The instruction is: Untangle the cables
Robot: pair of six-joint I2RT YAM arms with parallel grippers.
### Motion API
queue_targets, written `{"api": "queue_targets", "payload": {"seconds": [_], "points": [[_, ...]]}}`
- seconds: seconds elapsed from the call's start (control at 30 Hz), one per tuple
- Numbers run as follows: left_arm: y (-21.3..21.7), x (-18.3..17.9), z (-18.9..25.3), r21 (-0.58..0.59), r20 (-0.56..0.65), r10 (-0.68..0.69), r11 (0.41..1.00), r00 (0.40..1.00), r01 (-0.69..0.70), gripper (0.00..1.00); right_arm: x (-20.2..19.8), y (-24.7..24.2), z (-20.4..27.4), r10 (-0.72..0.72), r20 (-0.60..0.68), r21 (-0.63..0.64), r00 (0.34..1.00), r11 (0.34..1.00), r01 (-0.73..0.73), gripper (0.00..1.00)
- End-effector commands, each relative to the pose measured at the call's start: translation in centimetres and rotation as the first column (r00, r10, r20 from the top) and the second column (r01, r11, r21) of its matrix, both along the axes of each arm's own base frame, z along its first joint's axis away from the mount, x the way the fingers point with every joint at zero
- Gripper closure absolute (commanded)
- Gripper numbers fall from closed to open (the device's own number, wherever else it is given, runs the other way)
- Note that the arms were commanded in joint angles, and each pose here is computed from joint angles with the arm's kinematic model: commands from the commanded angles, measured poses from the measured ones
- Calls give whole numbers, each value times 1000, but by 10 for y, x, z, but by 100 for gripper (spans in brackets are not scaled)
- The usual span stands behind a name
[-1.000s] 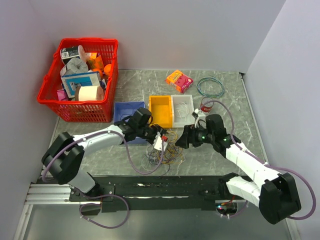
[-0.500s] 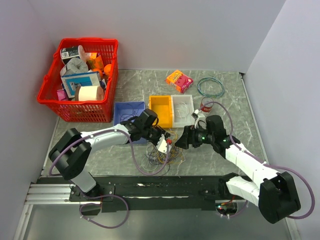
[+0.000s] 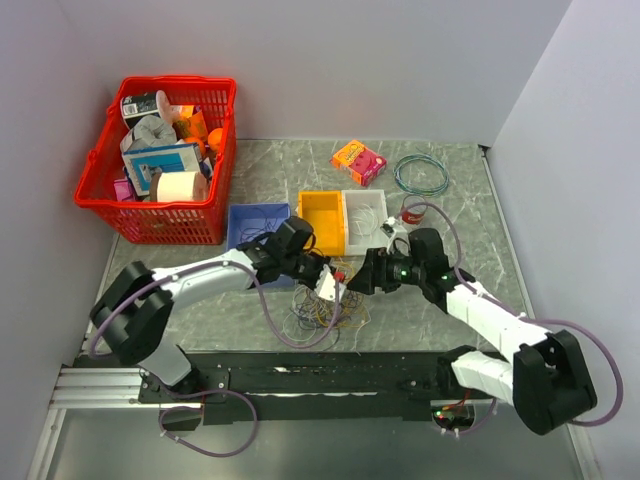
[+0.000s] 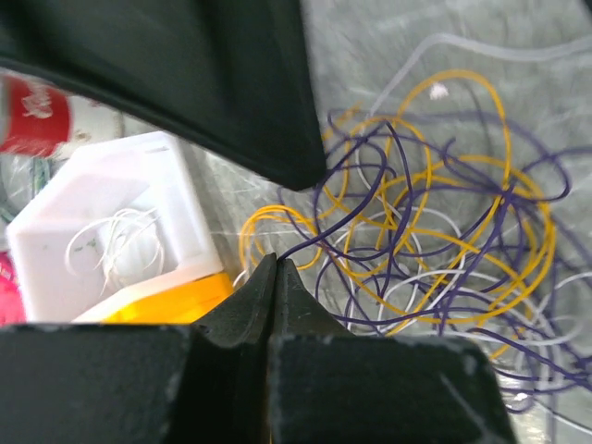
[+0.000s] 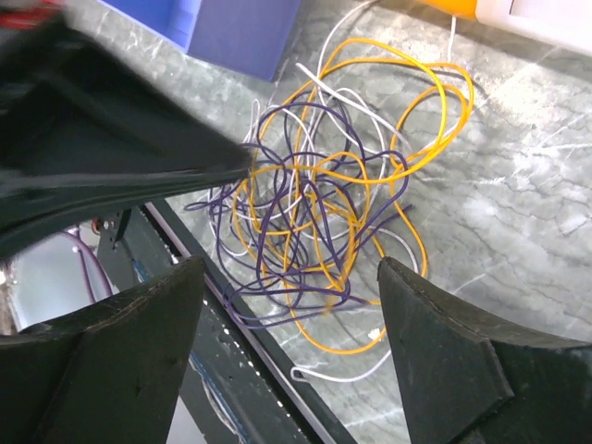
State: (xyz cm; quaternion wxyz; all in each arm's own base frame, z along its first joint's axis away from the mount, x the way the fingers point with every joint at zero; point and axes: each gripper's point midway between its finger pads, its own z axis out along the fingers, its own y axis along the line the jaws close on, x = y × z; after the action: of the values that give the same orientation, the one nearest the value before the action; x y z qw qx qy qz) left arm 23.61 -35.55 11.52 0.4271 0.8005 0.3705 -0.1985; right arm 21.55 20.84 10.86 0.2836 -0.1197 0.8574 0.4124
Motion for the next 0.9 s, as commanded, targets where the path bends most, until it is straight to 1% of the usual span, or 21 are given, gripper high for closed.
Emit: {"api": "queue_targets", "payload": {"seconds": [0.0, 0.07, 0.1, 0.13, 0.2, 0.23, 0.3, 0.33, 0.37, 0.4, 0.43, 0.5, 0.57, 0.6, 0.63, 0.67, 0.7, 0.77, 0.8, 0.83, 0.87], "points": [[-2, -7, 80, -153, -25, 32, 988, 999, -36, 99, 20, 13, 12, 1, 42, 31, 999, 1000, -2, 21], [2, -18, 93, -167, -90, 32, 985, 995, -46, 99, 28, 14, 6, -19, 20, 16, 1000, 1000, 19, 23], [2, -22, 114, -203, -98, 30, 978, 995, -49, 99, 31, 15, 4, -27, 9, 14, 1000, 1000, 27, 26], [1, -29, 123, -221, -162, 28, 973, 986, -64, 99, 34, 18, 1, -21, -3, 16, 1000, 1000, 21, 27], [-3, -29, 153, -279, -185, 38, 956, 982, -89, 99, 36, 26, 4, -2, -6, 38, 1000, 999, 2, 28], [-4, -27, 164, -303, -228, 68, 943, 971, -137, 99, 36, 33, 4, 14, -3, 41, 1000, 999, -14, 28], [-8, -20, 196, -382, -208, 86, 910, 974, -161, 99, 35, 40, 2, 28, -14, 44, 1000, 999, -27, 28], [-7, -19, 207, -405, -234, 98, 895, 967, -189, 99, 33, 46, -3, 44, -29, 36, 999, 998, -42, 28], [-8, -16, 230, -458, -217, 104, 867, 971, -195, 99, 33, 49, -6, 44, -34, 33, 998, 999, -43, 30], [-7, -15, 242, -483, -226, 109, 850, 968, -208, 99, 34, 49, -10, 30, -57, 32, 998, 999, -28, 35], [-6, -13, 253, -499, -277, 118, 830, 954, -248, 99, 32, 47, -22, 19, -91, 19, 996, 1000, -17, 38], [-1, -9, 294, -580, -269, 125, 770, 955, -265, 99, 33, 42, -35, -28, -128, -17, 991, 1000, 26, 46], [6, -4, 322, -631, -292, 145, 713, 945, -304, 99, 33, 35, -50, -66, -154, -61, 986, 996, 57, 48], [14, -1, 352, -694, -263, 166, 652, 950, -306, 99, 31, 33, -54, -77, -167, -75, 983, 995, 65, 50], [20, 3, 366, -720, -258, 182, 618, 949, -314, 99, 29, 30, -60, -90, -181, -94, 979, 993, 74, 50], [26, 1, 388, -760, -228, 192, 578, 954, -298, 99, 30, 27, -63, -107, -180, -111, 978, 990, 88, 50], [36, 6, 411, -811, -194, 238, 508, 952, -292, 99, 27, 24, -67, -114, -192, -133, 975, 987, 90, 51], [50, 8, 442, -867, -108, 301, 439, 948, -238, 99, 27, 20, -70, -130, -192, -158, 973, 982, 100, 51], [59, 13, 454, -887, -95, 349, 396, 933, -238, 99, 29, 16, -73, -147, -189, -176, 971, 978, 114, 51], [67, 12, 469, -913, -55, 382, 354, 922, -202, 99, 28, 14, -74, -155, -195, -190, 969, 975, 118, 51], [74, 11, 479, -926, -40, 404, 329, 914, -186, 99, 29, 12, -75, -158, -184, -200, 970, 972, 121, 51]]}}
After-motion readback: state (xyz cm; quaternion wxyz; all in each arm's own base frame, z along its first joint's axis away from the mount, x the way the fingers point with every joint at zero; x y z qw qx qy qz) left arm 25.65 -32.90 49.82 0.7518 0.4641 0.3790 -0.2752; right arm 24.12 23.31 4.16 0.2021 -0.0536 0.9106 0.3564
